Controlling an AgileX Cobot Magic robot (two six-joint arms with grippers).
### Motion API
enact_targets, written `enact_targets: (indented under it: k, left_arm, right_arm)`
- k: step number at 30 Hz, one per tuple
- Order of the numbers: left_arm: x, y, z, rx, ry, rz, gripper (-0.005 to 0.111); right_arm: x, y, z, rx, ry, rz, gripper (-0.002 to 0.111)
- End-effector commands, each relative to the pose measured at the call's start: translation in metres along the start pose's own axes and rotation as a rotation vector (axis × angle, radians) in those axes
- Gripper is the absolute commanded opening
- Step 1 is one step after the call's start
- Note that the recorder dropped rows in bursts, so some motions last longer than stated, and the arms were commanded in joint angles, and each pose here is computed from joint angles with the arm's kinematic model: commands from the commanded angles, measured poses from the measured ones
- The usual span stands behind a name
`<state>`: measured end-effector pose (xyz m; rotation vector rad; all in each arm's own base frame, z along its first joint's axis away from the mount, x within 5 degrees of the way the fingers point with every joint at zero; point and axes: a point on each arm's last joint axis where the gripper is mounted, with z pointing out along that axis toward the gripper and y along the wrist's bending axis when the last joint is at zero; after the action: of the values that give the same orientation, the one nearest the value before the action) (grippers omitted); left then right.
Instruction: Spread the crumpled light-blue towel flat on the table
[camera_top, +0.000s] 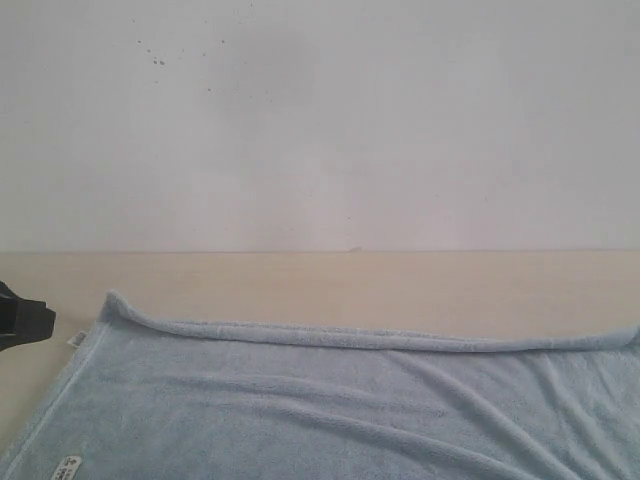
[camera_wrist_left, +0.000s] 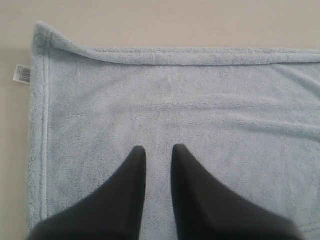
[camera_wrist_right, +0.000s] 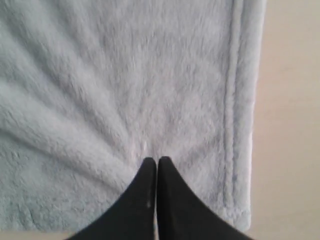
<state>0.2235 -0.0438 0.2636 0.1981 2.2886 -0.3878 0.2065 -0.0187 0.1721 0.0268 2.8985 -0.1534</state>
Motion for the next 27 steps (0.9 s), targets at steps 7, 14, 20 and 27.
enact_targets:
  k: [7, 14, 20, 27]
  left_arm:
    - [0.003, 0.005, 0.013, -0.020, 0.023, 0.014, 0.018]
    - [-0.002, 0.018, 0.051, -0.034, 0.113, -0.005, 0.018]
    - [-0.045, 0.024, 0.080, -0.024, 0.080, -0.002, 0.018]
    - [-0.080, 0.037, 0.128, -0.029, 0.100, 0.001, 0.018]
  right_arm:
    - [-0.061, 0.006, -0.033, -0.112, -0.273, -0.064, 0.000]
    - [-0.108, 0.006, -0.029, -0.126, -0.297, -0.105, 0.000]
    - [-0.134, 0.011, -0.001, -0.167, -0.242, -0.139, 0.000]
    - [-0.152, 0.014, 0.024, -0.178, -0.229, -0.166, 0.000]
